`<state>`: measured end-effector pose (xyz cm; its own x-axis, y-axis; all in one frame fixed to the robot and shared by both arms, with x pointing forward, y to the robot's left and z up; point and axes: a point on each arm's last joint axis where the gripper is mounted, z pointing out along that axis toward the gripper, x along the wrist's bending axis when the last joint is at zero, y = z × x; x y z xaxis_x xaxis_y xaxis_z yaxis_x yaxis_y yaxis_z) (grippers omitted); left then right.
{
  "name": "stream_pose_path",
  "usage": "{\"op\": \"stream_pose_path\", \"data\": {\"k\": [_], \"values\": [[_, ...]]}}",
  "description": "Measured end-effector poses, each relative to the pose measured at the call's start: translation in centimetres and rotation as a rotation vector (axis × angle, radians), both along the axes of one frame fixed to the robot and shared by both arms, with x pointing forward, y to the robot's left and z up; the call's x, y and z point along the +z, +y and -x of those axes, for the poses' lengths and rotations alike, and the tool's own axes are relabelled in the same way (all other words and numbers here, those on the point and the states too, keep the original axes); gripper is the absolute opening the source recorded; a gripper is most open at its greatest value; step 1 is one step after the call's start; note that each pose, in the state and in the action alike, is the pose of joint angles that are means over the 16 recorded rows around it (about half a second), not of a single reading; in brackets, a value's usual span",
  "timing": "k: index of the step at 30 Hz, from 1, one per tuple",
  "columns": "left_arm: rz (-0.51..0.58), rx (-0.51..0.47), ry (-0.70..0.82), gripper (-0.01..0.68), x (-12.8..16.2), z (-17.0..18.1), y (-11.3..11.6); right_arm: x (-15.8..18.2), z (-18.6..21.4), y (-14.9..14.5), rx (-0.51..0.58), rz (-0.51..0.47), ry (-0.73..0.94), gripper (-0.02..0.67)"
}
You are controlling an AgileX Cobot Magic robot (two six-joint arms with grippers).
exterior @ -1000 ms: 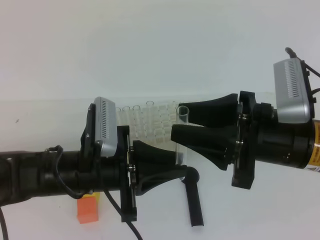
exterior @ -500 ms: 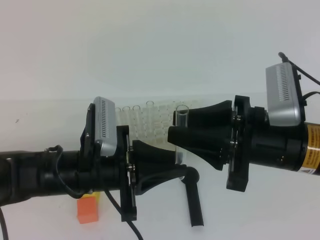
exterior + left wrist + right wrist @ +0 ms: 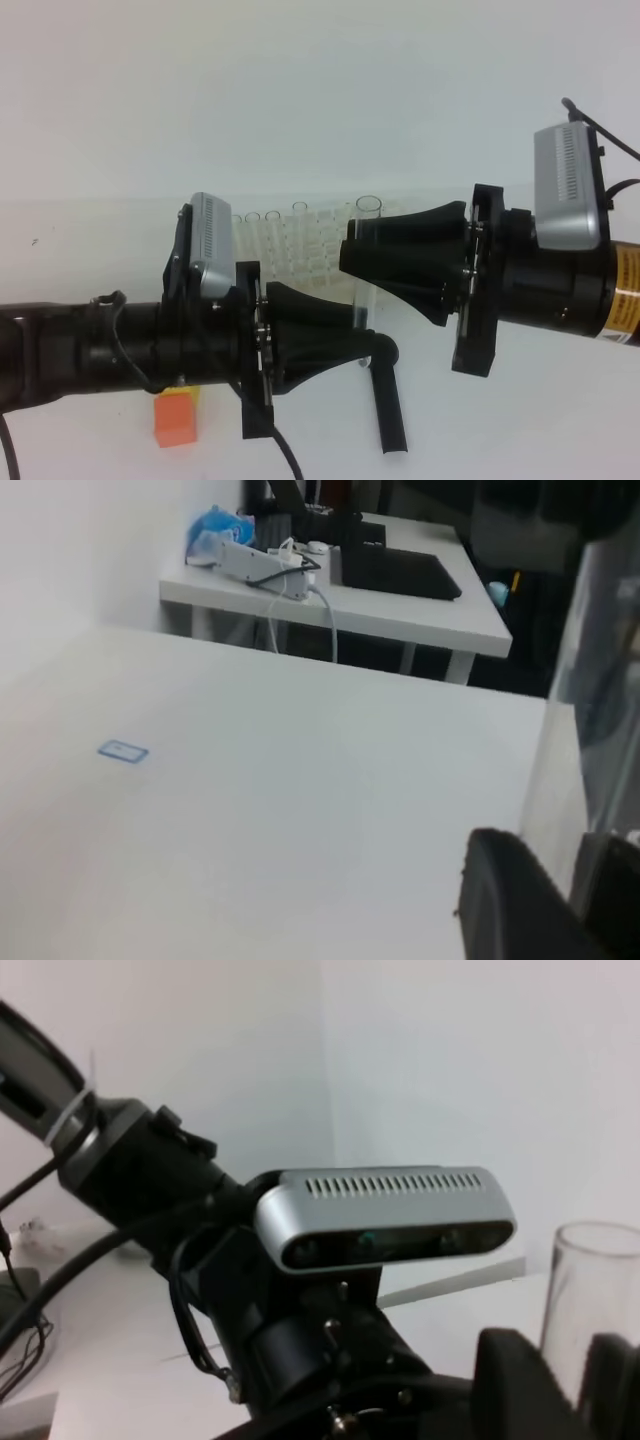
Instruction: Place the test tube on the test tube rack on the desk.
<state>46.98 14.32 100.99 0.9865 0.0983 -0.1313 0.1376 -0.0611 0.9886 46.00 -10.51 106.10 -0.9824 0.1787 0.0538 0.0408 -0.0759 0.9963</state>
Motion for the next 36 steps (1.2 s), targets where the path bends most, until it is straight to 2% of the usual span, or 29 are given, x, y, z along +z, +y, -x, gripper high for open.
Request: {"op": "stream_pose_path", "data": {"k": [7, 11, 14, 21, 25, 29, 36], "values": [[0.010, 0.023, 0.197, 0.388, -0.1, -0.1, 0.0, -0.4, -0.2, 0.0, -0.027, 0.045, 0.020, 0.123], [0.028, 0.020, 0.305, 0.419, 0.0, 0.0, 0.0, -0.6, -0.4, -0.2, -0.047, 0.078, 0.013, 0.123], [0.044, 0.009, 0.378, 0.365, 0.1, 0.2, 0.0, -0.4, -0.4, -0.5, -0.068, 0.099, -0.005, 0.122], [0.064, -0.019, 0.483, 0.135, 0.5, 0.5, 0.0, 1.3, 0.0, -1.8, -0.133, 0.130, -0.072, 0.122], [0.056, -0.030, 0.492, 0.040, 1.0, 0.9, 0.1, 2.6, 0.7, -2.8, -0.167, 0.151, -0.115, 0.122], [0.055, -0.043, 0.460, 0.000, 2.3, 1.7, 0.3, 3.6, 1.4, -3.6, -0.193, 0.170, -0.150, 0.122], [0.063, -0.052, 0.326, -0.001, 6.1, 4.4, 1.1, 4.4, 2.2, -4.1, -0.207, 0.198, -0.177, 0.122]]}}
